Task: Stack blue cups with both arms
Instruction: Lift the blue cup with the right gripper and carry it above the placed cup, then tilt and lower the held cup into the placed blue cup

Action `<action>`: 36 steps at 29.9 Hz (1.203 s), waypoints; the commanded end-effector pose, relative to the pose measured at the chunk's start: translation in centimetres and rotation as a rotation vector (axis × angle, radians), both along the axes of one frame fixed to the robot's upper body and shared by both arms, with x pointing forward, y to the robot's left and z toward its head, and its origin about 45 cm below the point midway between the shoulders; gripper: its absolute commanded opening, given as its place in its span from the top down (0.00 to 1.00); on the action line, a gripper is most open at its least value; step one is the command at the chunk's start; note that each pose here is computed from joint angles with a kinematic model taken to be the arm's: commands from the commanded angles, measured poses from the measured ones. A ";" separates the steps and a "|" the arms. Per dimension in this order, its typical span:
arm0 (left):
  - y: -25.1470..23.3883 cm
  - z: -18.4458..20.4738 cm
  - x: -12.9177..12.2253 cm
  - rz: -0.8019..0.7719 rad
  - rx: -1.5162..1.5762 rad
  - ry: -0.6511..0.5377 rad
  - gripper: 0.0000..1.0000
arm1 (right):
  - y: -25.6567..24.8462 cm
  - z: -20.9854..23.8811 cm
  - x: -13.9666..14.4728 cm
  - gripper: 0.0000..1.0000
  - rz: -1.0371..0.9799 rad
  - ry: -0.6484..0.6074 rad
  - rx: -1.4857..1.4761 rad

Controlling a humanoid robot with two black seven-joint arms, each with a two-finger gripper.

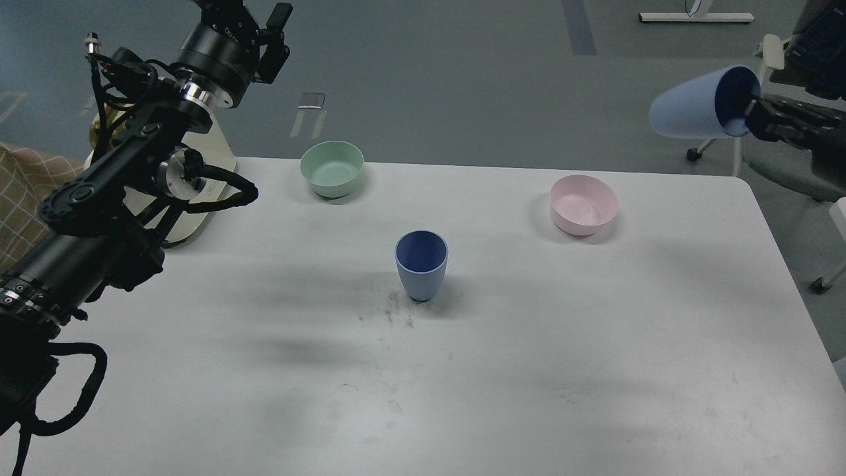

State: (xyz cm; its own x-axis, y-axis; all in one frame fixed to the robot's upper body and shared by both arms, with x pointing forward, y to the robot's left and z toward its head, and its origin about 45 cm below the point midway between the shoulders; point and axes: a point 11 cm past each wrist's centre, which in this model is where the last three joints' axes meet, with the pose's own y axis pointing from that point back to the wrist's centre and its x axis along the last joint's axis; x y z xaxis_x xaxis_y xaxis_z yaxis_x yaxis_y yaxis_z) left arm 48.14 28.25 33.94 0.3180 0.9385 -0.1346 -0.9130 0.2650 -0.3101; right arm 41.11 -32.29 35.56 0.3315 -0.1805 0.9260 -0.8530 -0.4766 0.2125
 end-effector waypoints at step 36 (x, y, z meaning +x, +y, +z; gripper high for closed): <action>-1.5 -0.1 0.1 -0.027 -0.015 -0.003 0.02 | 22.2 -9.6 -3.0 1.00 0.491 0.201 -0.239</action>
